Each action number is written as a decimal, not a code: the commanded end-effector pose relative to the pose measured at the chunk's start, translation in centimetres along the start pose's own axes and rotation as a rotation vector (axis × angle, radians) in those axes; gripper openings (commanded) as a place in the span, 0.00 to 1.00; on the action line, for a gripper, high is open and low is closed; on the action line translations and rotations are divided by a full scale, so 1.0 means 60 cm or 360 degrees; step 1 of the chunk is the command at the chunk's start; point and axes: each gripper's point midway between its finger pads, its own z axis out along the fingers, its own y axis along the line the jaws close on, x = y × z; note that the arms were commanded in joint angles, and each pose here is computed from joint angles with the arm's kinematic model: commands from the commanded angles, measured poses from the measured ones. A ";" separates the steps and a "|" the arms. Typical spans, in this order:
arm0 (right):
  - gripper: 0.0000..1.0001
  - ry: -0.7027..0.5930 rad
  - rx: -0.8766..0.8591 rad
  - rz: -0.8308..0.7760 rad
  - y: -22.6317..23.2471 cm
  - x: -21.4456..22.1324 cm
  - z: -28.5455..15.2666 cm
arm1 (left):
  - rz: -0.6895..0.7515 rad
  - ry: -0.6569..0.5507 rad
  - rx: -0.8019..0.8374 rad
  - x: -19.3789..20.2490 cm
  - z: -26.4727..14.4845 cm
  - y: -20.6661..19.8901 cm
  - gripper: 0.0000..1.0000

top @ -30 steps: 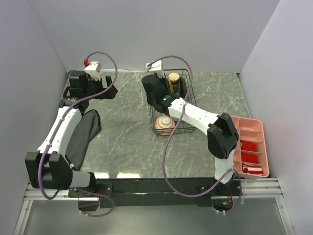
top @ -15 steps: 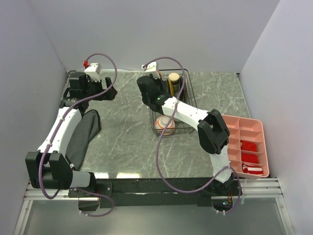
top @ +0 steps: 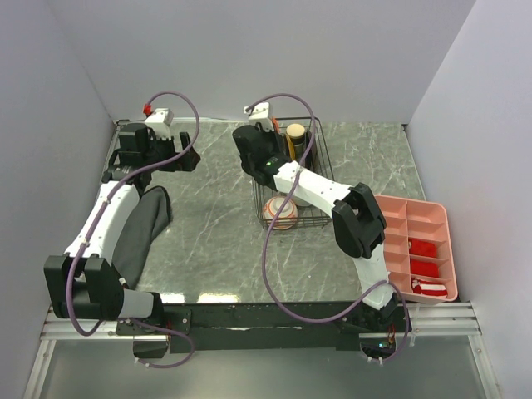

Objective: Load the mixed dishes into the dish rack

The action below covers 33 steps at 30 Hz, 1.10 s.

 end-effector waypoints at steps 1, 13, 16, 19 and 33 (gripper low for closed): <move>0.00 -0.0093 0.0089 0.0217 -0.030 -0.062 -0.003 | -0.0021 -0.0045 0.0059 -0.012 0.006 -0.008 0.99; 0.00 0.0059 -0.0021 -0.0009 0.013 0.039 0.008 | -0.0010 -0.0047 0.0052 -0.009 0.000 -0.008 1.00; 0.01 0.0067 -0.0045 -0.0021 0.020 0.043 0.008 | -0.0003 -0.0055 0.0057 -0.012 -0.001 -0.010 0.99; 0.19 0.0057 -0.0087 -0.0019 0.024 0.034 0.006 | -0.0007 -0.0057 0.0060 -0.013 0.000 -0.010 0.99; 0.58 -0.0078 -0.0234 0.0102 -0.021 -0.074 -0.055 | -0.0027 -0.0069 0.0098 -0.018 0.000 -0.020 0.99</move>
